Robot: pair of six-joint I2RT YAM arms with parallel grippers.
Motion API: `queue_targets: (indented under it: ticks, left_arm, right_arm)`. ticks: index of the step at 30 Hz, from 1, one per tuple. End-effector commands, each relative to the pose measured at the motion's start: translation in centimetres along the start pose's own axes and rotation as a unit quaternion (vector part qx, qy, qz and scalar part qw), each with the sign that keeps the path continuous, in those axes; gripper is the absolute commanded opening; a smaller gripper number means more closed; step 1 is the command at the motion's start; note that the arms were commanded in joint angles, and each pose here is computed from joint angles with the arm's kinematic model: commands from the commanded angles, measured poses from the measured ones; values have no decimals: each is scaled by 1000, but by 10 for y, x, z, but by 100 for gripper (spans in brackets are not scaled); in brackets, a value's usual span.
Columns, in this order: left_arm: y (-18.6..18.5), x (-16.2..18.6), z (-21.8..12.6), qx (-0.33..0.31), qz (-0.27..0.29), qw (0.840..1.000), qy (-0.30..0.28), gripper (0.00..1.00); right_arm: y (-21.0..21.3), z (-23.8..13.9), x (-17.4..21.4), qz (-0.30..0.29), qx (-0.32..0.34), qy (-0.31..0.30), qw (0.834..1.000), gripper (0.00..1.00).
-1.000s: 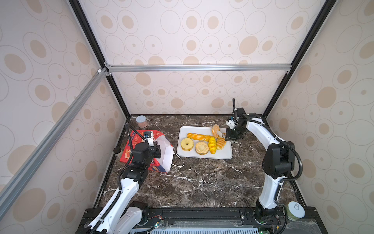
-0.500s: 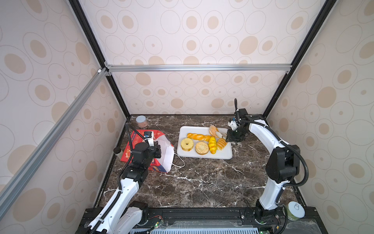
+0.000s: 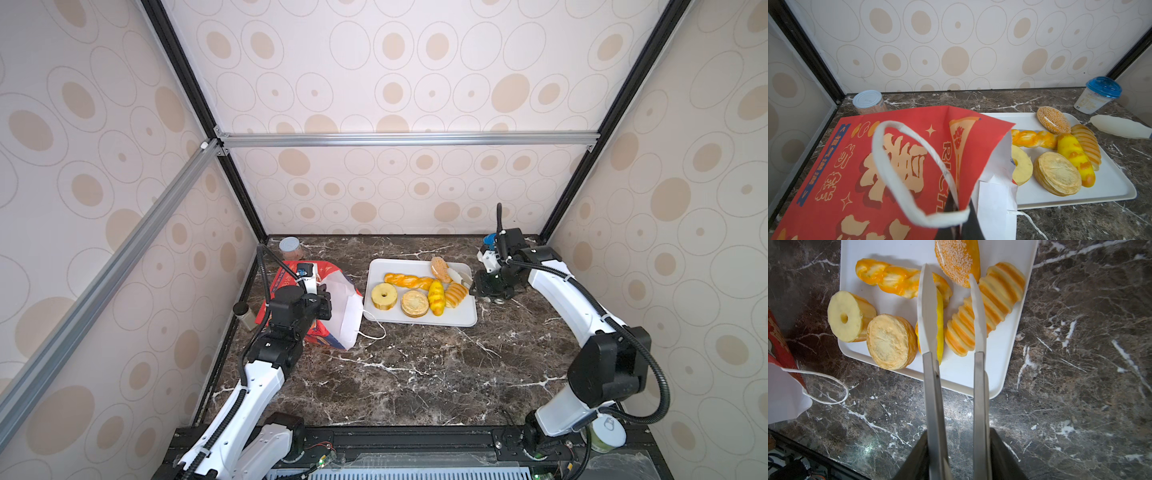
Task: Take the fake bread out of the paper bag
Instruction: 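Lift the red bag upright with the left gripper while the right opens the tongs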
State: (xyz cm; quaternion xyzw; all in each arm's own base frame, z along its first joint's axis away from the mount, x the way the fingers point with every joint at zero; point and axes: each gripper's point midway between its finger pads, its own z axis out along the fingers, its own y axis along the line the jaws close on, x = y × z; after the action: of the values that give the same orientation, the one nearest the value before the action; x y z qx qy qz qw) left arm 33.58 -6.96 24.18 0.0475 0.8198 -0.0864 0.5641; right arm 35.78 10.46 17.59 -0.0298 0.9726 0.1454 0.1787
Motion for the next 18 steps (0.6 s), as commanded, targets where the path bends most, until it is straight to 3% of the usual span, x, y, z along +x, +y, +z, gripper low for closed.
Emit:
queue_targets:
  ticks: [1,7,10,18]
  left_arm:
    - [-8,-40,-8,19,2,999,-30,0]
    - [-10,-84,-3,14,-42,999,-27,0]
    - [-10,-104,7,8,-54,998,4,0]
    - [-28,-145,45,66,-107,991,56,3]
  right_arm:
    - [-21,-14,-5,28,24,-60,998,40]
    - [-70,-13,13,82,93,-110,986,34]
    - [-87,-5,21,119,90,-124,981,34]
    - [-119,40,41,133,133,-81,979,32]
